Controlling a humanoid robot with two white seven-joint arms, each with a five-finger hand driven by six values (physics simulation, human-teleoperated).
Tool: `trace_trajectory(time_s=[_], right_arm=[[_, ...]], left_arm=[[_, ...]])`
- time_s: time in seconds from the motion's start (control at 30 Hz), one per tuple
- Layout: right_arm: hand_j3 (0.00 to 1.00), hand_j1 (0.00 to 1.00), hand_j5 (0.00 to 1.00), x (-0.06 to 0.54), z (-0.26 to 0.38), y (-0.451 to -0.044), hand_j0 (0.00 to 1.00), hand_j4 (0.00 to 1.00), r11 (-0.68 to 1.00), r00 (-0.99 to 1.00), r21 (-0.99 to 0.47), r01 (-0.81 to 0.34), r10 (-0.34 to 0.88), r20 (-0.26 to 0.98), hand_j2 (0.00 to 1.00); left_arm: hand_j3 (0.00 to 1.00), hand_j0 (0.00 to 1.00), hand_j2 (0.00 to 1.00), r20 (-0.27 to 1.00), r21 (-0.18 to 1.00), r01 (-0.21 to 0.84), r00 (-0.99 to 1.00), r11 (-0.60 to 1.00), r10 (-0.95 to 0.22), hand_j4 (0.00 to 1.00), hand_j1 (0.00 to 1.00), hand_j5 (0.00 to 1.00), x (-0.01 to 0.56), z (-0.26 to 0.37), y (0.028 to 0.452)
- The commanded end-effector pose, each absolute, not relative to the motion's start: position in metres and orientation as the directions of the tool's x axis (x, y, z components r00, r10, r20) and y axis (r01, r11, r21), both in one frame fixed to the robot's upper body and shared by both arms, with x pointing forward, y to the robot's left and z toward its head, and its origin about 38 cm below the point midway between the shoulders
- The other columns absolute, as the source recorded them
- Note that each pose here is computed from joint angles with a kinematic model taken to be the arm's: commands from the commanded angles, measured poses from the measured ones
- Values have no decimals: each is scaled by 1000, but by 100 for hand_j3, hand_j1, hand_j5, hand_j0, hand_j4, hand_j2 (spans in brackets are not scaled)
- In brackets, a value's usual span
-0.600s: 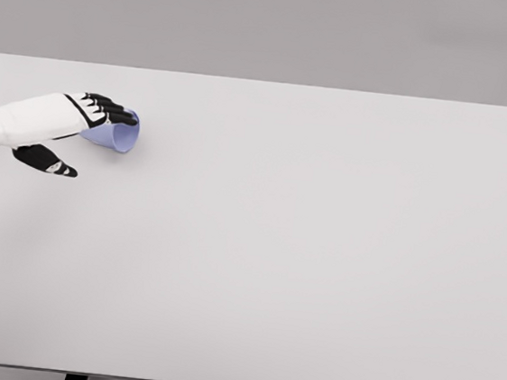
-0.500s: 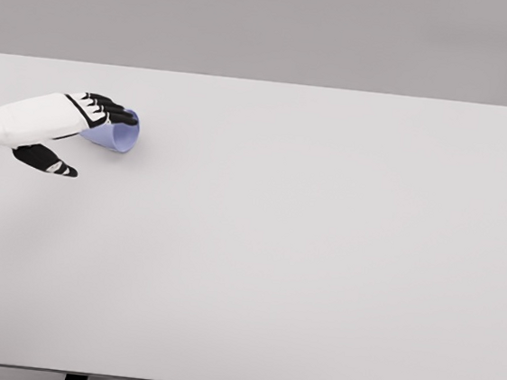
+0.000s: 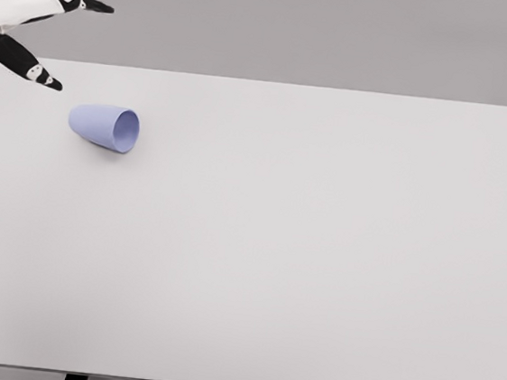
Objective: Flip the cup with left arm and place it on the table
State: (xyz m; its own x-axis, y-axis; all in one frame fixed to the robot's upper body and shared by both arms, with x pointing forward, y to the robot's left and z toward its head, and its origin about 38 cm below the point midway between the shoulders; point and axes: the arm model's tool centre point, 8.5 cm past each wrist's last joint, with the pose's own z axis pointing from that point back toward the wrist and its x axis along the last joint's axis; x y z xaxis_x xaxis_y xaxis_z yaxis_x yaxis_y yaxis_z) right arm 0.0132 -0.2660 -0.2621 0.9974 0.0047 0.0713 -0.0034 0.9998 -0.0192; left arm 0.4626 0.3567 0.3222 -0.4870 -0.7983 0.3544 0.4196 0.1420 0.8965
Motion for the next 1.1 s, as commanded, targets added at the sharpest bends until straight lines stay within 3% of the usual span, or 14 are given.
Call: trace_trajectory(time_s=[0.0, 0.23, 0.4, 0.63, 1.07], right_arm=[[100, 100, 100, 13, -262, -266, 100, 100, 1000, 997, -19, -3, 5, 72, 100], [100, 100, 100, 13, -262, -266, 100, 100, 1000, 997, -19, -3, 5, 72, 100], [100, 100, 100, 13, -262, -266, 100, 100, 1000, 998, -19, -3, 5, 70, 100], [100, 100, 100, 13, -262, -266, 100, 100, 1000, 997, -19, -3, 5, 72, 100], [100, 100, 100, 13, -262, -266, 100, 100, 1000, 997, -19, -3, 5, 72, 100]], left_arm=[[100, 100, 100, 423, 796, 593, -405, 119, -811, 100, 100, 100, 456, 263, 347], [100, 100, 100, 485, 722, 667, -303, 181, -821, 100, 100, 100, 463, 235, 347], [100, 100, 100, 321, 797, 597, -290, 91, -902, 100, 100, 100, 484, 217, 333], [100, 100, 100, 227, 823, 568, -315, 8, -922, 100, 100, 100, 494, 205, 319], [100, 100, 100, 231, 807, 590, -300, 10, -926, 100, 100, 100, 499, 190, 315]])
